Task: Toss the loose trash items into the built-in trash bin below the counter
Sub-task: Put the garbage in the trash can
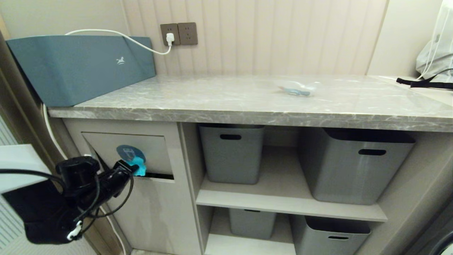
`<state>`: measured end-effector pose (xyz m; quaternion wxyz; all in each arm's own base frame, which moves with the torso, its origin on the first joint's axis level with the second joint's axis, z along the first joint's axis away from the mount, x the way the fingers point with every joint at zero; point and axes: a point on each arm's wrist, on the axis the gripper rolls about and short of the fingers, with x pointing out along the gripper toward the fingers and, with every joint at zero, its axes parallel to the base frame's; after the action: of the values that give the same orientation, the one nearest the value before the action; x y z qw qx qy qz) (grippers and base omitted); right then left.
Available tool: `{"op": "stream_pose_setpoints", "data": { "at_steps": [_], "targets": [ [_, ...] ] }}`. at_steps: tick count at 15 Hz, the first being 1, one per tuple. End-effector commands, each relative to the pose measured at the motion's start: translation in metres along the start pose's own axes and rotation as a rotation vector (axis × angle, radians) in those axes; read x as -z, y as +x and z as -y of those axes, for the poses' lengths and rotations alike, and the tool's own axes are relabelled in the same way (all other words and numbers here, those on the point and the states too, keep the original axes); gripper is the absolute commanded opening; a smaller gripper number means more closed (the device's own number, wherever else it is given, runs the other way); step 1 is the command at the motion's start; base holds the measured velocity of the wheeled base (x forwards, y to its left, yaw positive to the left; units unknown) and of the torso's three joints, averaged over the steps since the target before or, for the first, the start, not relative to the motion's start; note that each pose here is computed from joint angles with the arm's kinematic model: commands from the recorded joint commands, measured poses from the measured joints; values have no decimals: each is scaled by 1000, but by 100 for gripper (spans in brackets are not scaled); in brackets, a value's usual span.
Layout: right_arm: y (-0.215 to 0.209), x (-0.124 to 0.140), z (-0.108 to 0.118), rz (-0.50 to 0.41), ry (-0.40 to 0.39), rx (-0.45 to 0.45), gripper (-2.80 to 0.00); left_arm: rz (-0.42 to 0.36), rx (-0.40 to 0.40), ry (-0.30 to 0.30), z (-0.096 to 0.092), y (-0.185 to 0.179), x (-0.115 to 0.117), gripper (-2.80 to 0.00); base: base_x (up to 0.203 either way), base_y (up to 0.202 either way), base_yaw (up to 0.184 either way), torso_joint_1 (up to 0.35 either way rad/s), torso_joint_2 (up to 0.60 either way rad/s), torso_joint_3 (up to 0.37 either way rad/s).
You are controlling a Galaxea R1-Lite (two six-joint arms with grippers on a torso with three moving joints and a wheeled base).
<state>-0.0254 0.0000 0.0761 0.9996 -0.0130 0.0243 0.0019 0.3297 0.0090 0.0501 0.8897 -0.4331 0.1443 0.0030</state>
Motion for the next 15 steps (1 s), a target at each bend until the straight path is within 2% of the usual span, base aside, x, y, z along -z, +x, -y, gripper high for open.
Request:
{"op": "stream_pose_setpoints", "data": {
  "at_steps": [1,5,8,11,12,15],
  "targets": [
    [0,0,0,0,-2,-1,-280,-10,-11,-33,-9,19,7,-280,0,0,0,0,0,0],
    [0,0,0,0,0,0,-280,47,8,-39,-11,50,3,-280,0,0,0,0,0,0],
    [0,0,0,0,1,2,-280,81,53,-117,-2,65,-7,-280,0,0,0,0,0,0],
    [0,0,0,1,0,0,-280,77,64,-132,0,71,-5,-280,0,0,0,0,0,0],
    [0,0,0,1,0,0,-280,81,67,-143,0,74,-5,0,0,0,0,0,0,0],
    [0,0,0,1,2,0,-280,113,68,-161,0,83,-7,0,0,0,0,0,0,0]
  ]
}}
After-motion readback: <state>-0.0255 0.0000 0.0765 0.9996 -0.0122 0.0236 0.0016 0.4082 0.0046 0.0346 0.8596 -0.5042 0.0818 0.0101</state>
